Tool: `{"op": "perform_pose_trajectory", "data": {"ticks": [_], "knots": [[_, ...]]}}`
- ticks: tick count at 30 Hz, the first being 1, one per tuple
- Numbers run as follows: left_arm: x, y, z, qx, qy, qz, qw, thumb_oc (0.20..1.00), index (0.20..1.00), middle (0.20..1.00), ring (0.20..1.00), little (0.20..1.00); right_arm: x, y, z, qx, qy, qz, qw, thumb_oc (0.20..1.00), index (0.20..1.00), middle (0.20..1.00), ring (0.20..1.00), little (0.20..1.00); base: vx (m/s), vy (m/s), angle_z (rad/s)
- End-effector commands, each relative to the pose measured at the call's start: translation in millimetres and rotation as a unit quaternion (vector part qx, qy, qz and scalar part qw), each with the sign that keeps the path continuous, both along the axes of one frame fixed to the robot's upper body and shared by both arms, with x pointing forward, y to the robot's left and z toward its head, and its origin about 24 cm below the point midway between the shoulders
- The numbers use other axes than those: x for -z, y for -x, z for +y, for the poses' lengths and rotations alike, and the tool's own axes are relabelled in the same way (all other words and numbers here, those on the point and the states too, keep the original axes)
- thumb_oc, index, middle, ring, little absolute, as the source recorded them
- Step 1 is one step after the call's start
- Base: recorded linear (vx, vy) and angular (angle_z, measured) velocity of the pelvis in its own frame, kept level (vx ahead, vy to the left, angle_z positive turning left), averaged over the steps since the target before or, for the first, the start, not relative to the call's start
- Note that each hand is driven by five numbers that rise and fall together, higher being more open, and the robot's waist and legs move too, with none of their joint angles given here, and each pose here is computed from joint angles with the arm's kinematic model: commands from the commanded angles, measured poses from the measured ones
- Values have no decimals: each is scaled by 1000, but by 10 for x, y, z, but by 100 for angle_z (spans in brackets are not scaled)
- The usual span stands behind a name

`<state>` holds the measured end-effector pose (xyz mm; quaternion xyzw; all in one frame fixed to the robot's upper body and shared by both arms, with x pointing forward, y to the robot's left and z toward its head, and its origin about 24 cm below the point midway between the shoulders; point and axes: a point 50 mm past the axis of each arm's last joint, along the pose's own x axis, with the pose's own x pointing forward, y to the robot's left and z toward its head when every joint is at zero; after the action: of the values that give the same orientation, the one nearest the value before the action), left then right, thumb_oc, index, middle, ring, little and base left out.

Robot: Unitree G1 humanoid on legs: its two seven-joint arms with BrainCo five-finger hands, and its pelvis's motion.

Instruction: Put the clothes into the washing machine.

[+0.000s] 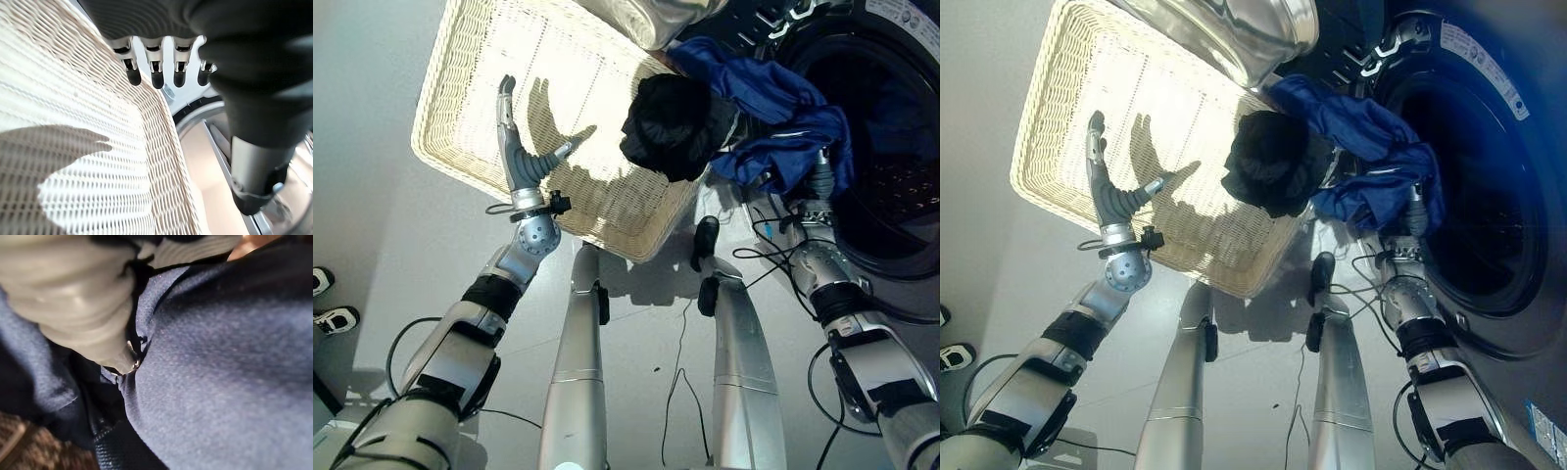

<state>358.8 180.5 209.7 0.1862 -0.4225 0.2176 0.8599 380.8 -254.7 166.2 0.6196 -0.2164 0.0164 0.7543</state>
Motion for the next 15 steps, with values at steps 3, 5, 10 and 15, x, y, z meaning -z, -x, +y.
{"op": "perform_pose_trajectory", "data": {"ticks": [3,5,10,15], "knots": [[-112,-19,107,-26,-14,-24,999,1000,1000,1000,1000,1000,-479,205,-846,217,-31,52,974,200,200,200,200,200,5,1,-3],[-21,7,152,-36,-41,-19,998,1000,1000,1000,1000,1000,-672,477,-1251,346,-75,44,934,200,200,200,200,200,6,-27,-1],[23,-2,242,-79,-167,4,983,1000,1000,1000,1000,1000,-1355,979,-1483,507,-62,-20,860,592,592,592,592,592,-12,-35,-5],[-14,-49,316,-88,-226,23,970,1000,1000,1000,1000,1000,-1471,1131,-1666,535,-24,-5,845,1000,1000,1000,1000,1000,-8,25,-7]]}}
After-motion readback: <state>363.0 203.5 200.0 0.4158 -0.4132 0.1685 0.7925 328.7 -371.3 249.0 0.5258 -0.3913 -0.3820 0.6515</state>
